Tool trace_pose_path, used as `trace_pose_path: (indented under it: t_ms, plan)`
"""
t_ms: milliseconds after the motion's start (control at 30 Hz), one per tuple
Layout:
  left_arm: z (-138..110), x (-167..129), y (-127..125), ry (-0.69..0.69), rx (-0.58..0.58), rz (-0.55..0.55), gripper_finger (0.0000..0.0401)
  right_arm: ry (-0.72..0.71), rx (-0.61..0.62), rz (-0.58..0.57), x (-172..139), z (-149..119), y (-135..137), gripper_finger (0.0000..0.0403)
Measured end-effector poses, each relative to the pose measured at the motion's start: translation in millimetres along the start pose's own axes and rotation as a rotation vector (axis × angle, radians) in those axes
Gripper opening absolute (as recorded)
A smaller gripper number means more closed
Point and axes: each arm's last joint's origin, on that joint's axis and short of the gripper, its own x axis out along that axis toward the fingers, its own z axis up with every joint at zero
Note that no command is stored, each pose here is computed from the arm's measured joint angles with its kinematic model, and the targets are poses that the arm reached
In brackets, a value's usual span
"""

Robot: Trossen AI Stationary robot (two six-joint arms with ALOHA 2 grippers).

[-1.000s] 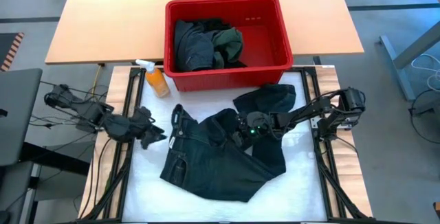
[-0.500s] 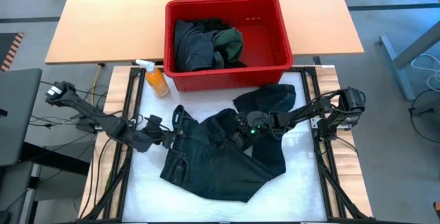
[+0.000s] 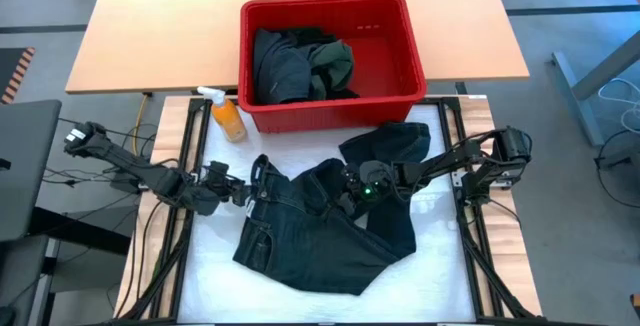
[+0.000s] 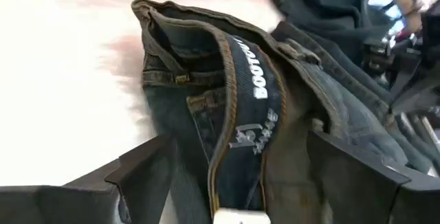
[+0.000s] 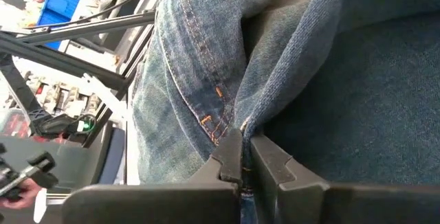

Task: Fold Laundry from Bin
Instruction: Fold the blue pants

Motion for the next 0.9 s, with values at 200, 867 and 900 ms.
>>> trace_pose_path:
  t_ms: [200, 867, 900]
  plan:
    - [-6, 17, 10, -0.061, -0.067, -0.212, 0.0313, -0.001, 0.021, 0.0, 0, 1, -1, 0.003]
    - [-6, 9, 13, 0.181, -0.016, -0.667, 0.0309, -0.005, 0.03, 0.003, 0, 1, 0, 0.003]
    - [-5, 7, 13, 0.192, -0.012, -0.681, 0.0309, -0.005, 0.03, 0.003, 0, 1, 0, 0.003]
